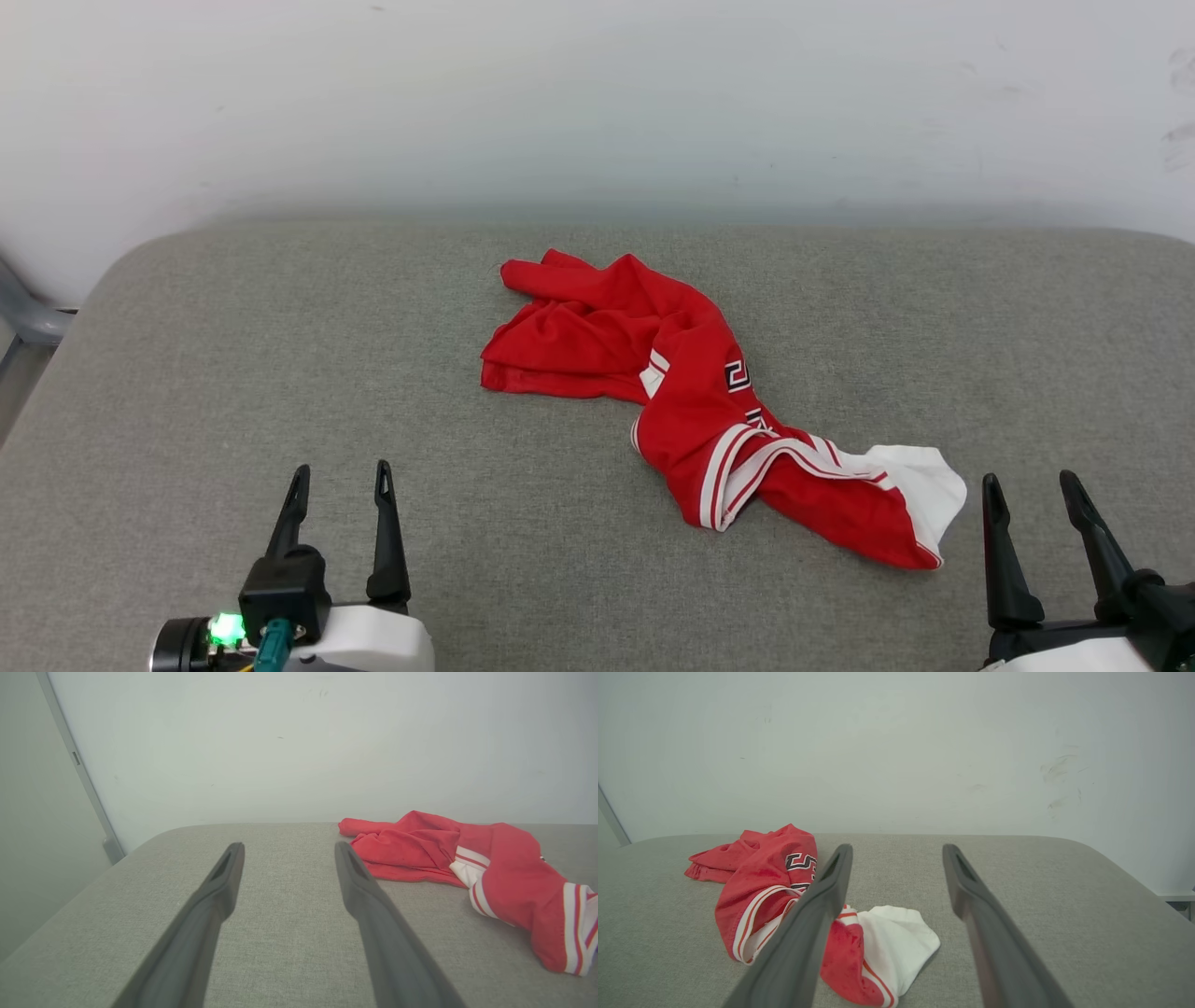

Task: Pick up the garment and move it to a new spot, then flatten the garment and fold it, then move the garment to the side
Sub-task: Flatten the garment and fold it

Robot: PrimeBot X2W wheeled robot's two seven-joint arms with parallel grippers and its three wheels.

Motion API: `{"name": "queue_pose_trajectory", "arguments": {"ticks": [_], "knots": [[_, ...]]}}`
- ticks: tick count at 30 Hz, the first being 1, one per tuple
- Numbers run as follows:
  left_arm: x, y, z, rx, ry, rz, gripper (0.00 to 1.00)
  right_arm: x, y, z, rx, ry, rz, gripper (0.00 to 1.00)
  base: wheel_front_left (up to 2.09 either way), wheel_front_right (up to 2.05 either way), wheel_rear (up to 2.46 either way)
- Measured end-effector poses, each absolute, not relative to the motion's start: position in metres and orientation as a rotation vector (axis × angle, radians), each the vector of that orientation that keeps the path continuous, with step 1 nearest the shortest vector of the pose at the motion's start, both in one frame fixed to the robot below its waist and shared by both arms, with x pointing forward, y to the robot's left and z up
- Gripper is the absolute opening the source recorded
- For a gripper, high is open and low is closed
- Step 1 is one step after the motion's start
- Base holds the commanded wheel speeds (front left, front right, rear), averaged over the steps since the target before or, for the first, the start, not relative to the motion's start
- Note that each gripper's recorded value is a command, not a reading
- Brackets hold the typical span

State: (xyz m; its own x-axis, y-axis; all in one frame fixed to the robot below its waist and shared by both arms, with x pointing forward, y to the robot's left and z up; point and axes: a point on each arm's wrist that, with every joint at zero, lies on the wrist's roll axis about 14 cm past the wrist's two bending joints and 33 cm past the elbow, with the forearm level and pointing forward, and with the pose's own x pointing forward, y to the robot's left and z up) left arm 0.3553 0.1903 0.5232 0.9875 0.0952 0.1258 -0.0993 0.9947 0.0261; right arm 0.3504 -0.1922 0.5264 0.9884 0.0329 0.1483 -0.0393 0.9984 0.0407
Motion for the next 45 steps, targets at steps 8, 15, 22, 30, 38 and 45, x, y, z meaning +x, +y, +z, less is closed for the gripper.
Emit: {"name": "queue_pose_trajectory", "arguments": {"ticks": [8, 15, 22, 30, 38, 45], "knots": [[0.351, 0.184, 0.522, 0.016, -0.126, 0.095, 1.00, 0.348, -0.191, 0.523, 0.061, -0.137, 0.037, 1.00, 0.00, 0.00, 0.00], [0.349, 0.185, 0.520, 0.012, -0.120, 0.094, 1.00, 0.348, -0.191, 0.522, 0.070, -0.134, 0.037, 1.00, 0.00, 0.00, 0.00], [0.349, 0.185, 0.519, 0.012, -0.121, 0.092, 1.00, 0.347, -0.190, 0.520, 0.075, -0.129, 0.039, 1.00, 0.00, 0.00, 0.00], [0.349, 0.185, 0.518, 0.012, -0.118, 0.096, 1.00, 0.348, -0.190, 0.518, 0.078, -0.124, 0.040, 1.00, 0.00, 0.00, 0.00], [0.349, 0.186, 0.516, 0.008, -0.112, 0.100, 1.00, 0.353, -0.195, 0.526, 0.036, -0.146, 0.029, 1.00, 0.00, 0.00, 0.00], [0.353, 0.186, 0.512, 0.009, -0.099, 0.098, 1.00, 0.389, -0.204, 0.589, -0.068, -0.327, 0.055, 1.00, 0.00, 0.00, 0.00]]}}
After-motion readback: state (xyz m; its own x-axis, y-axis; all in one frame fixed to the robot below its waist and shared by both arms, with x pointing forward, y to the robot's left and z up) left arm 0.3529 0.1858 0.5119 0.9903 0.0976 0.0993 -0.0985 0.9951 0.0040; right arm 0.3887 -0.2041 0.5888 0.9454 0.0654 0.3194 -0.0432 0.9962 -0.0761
